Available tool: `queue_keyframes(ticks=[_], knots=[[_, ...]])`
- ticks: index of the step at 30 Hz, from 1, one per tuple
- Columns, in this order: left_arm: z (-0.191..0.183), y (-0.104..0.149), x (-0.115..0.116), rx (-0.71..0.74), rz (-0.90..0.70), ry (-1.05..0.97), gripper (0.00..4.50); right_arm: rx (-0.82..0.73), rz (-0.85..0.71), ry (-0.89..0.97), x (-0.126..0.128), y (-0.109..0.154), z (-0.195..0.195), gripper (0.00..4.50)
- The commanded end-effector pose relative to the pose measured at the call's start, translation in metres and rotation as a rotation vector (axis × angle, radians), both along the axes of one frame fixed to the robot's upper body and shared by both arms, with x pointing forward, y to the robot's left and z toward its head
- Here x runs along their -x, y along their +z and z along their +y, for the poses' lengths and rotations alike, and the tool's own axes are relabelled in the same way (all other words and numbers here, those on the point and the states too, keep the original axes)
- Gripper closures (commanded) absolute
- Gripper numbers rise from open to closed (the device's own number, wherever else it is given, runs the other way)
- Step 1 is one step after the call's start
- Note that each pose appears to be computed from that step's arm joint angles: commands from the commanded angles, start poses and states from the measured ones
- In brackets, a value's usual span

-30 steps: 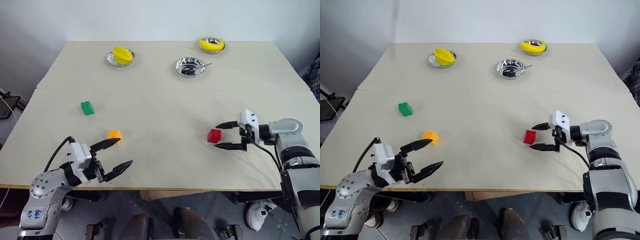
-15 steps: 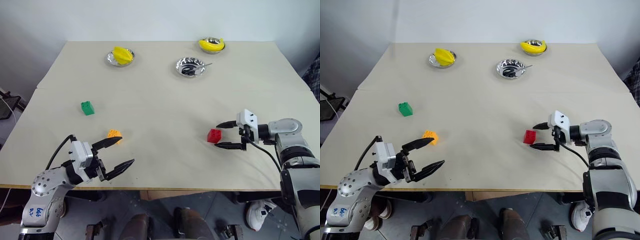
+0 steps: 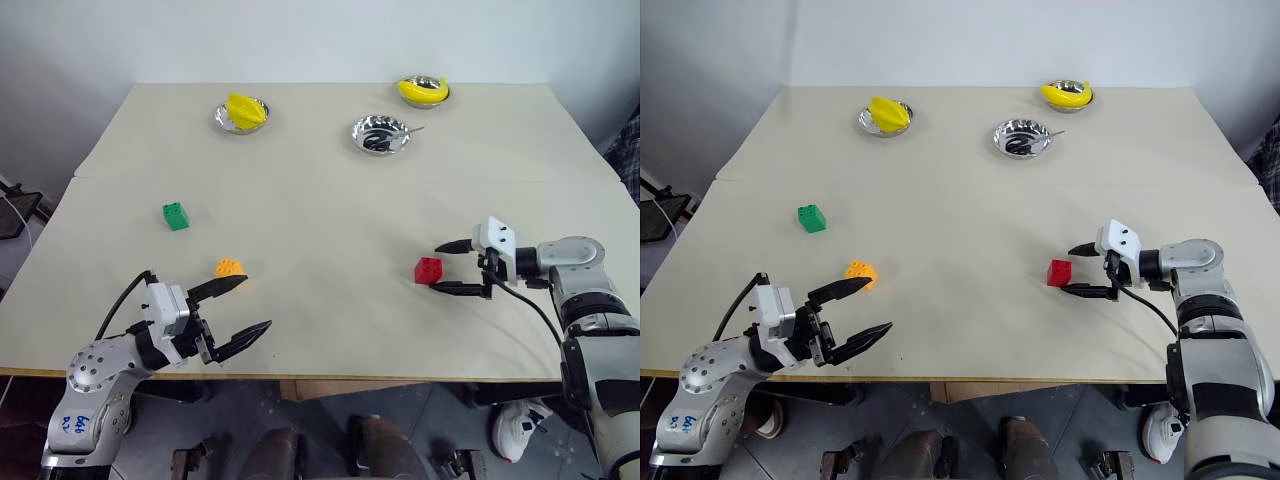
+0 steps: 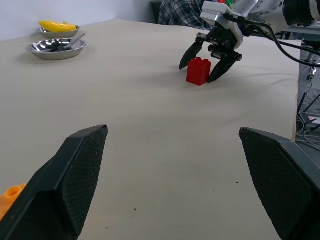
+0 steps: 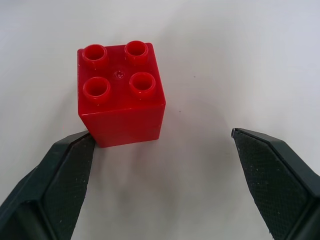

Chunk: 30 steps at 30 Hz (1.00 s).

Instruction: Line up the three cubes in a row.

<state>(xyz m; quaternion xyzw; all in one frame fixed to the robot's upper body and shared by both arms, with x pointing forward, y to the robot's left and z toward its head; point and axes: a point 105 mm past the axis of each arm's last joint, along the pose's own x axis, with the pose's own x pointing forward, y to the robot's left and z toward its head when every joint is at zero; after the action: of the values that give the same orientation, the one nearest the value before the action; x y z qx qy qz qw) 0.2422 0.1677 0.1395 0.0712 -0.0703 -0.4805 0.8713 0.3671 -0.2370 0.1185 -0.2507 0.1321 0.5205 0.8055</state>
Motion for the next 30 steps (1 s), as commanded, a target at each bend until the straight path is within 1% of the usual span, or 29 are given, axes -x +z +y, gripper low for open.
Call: queue_keyframes(ticks=[1,4,7,10,13,15,16,19,21,24,26,28,30], knots=[[-0.003,0.007,0.003,-0.003,-0.035,-0.016,0.00,0.015,-0.024,-0.033,-0.002,0.008,-0.010,0.01],[-0.002,0.006,0.003,-0.002,-0.032,-0.014,0.00,-0.006,-0.038,-0.034,-0.001,0.014,-0.013,0.01],[0.011,0.004,0.005,-0.002,-0.026,0.053,0.00,-0.101,-0.041,0.016,0.012,0.031,-0.023,0.01],[0.036,-0.001,0.012,-0.007,-0.007,0.162,0.00,-0.186,-0.103,-0.002,0.020,0.047,-0.035,0.01],[0.059,-0.006,0.019,-0.022,-0.005,0.267,0.00,-0.220,-0.137,0.004,0.032,0.052,-0.043,0.01],[0.078,-0.012,0.025,-0.018,0.009,0.357,0.00,-0.265,-0.157,0.033,0.047,0.055,-0.044,0.01],[0.089,-0.017,0.030,-0.021,0.021,0.408,0.00,-0.307,-0.171,0.067,0.059,0.056,-0.042,0.01],[0.123,-0.032,0.042,0.010,0.066,0.586,0.00,-0.364,-0.102,0.195,0.100,0.041,-0.023,0.01],[0.139,-0.043,0.049,0.012,0.098,0.651,0.00,-0.403,-0.079,0.250,0.114,0.036,-0.011,0.01],[0.154,-0.060,0.060,-0.004,0.150,0.698,0.00,-0.423,-0.079,0.297,0.122,0.033,-0.001,0.01],[0.160,-0.066,0.065,-0.014,0.166,0.705,0.00,-0.427,-0.085,0.309,0.123,0.034,0.002,0.01],[0.161,-0.068,0.065,-0.021,0.168,0.696,0.00,-0.427,-0.083,0.310,0.121,0.032,0.003,0.01],[0.158,-0.064,0.062,-0.021,0.155,0.681,0.00,-0.429,-0.082,0.306,0.118,0.031,0.004,0.01]])
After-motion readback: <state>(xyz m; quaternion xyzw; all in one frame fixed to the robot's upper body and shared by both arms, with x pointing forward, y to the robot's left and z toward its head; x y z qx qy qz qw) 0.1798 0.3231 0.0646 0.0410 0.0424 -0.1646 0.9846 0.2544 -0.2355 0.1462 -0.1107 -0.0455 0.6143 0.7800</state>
